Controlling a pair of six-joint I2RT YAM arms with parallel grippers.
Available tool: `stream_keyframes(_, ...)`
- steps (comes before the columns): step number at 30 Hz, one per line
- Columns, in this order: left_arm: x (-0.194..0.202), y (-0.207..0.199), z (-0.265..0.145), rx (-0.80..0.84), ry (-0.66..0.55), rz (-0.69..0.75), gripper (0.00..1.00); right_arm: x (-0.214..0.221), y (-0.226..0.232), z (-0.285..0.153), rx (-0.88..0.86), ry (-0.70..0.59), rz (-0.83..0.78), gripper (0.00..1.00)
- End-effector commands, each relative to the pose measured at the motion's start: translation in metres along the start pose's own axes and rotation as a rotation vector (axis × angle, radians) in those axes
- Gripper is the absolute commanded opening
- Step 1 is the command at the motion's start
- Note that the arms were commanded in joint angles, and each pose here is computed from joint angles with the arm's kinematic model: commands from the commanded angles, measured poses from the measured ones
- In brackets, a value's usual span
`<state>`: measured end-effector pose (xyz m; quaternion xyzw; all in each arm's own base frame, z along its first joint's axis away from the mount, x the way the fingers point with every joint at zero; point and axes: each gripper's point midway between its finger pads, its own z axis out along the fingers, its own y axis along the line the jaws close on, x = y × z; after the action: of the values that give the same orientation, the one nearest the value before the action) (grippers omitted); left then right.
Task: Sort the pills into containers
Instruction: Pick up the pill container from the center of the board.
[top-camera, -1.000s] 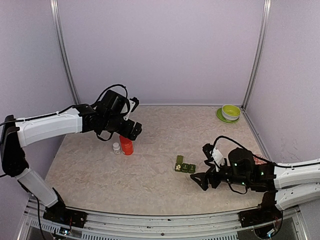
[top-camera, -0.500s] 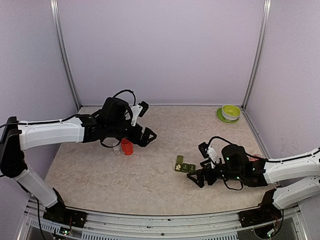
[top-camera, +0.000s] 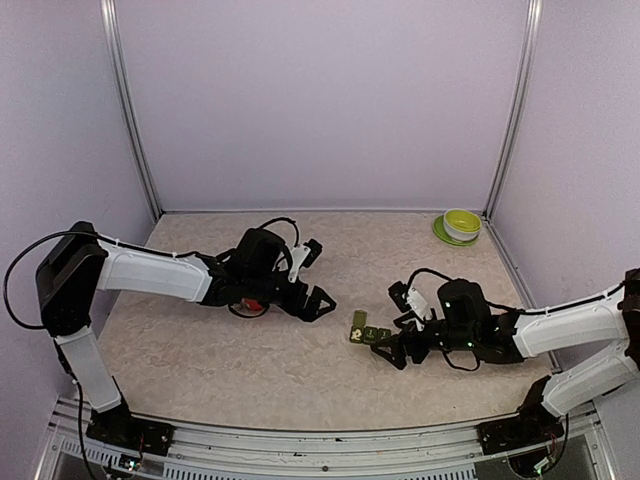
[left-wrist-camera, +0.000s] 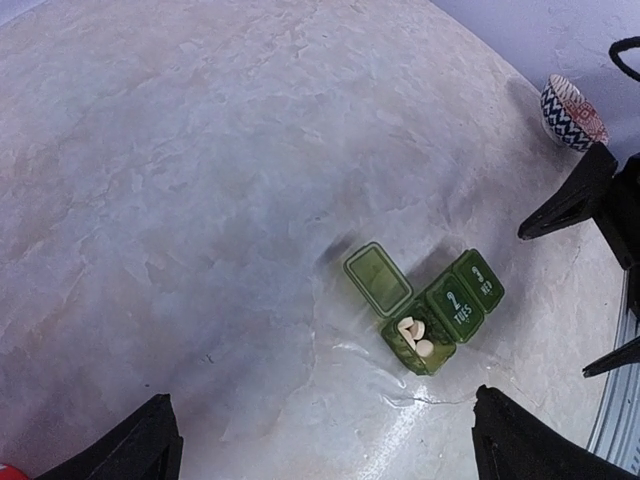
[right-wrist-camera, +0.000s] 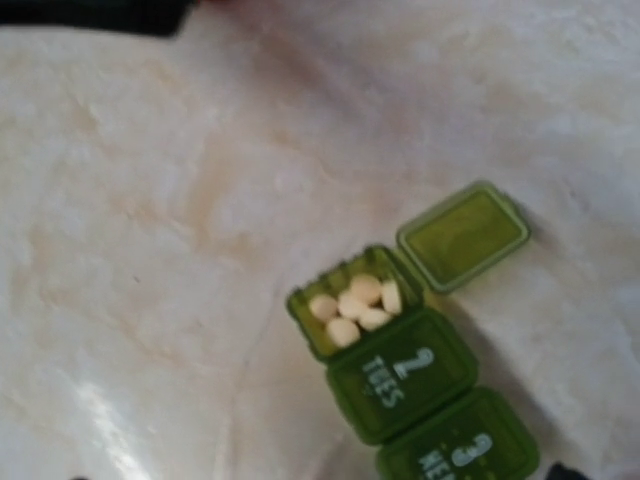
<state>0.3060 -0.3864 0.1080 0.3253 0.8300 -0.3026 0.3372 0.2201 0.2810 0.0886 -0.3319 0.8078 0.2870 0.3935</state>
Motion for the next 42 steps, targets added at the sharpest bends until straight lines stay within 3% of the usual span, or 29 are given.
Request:
stream_keyframes(1,-0.001,-0.008,0.003,0.058,-0.045,0.004,0.99,-0.005,-0.010,0.010,0.024,0.001,-0.069,0.97)
stream_keyframes(10,0.009,-0.014,0.005,0.135,-0.052,-0.016,0.99,-0.013,-0.020,0.023,-0.079,0.024,0.044,0.91)
stream_keyframes(21,0.023,-0.016,0.012,0.188,-0.016,-0.088,0.99,0.005,-0.018,0.031,-0.124,0.065,-0.138,0.89)
stream_keyframes(42,0.032,-0.021,0.020,0.279,0.020,-0.175,0.99,0.035,-0.037,0.057,-0.073,0.178,-0.206,0.79)
